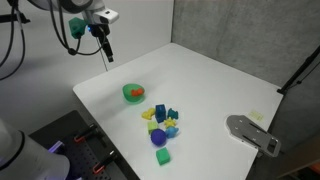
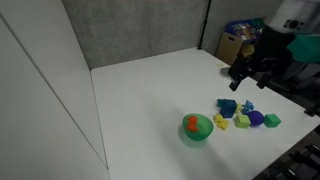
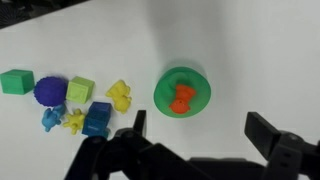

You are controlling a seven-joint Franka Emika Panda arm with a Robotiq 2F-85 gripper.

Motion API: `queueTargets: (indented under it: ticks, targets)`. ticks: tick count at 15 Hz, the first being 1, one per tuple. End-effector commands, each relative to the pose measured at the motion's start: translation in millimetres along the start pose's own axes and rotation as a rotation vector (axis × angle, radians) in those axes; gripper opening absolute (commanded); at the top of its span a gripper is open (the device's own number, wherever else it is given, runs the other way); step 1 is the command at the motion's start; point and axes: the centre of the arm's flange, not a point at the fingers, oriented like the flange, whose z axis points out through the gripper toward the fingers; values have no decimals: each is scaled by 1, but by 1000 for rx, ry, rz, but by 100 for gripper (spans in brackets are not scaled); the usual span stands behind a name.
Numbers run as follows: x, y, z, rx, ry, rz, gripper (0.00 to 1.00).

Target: Put the orange toy in the green bowl

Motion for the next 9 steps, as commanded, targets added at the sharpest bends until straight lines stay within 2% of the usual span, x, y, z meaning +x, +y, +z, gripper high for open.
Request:
queueTargets:
  ticks: [1, 5, 7, 9]
  targets:
    - [-33, 47, -44, -17, -35, 8, 100]
    - [-51, 96, -74, -57, -69, 18, 100]
    - [-50, 116, -86, -85, -82, -16, 100]
    - [-47, 135, -99, -64, -95, -105, 100]
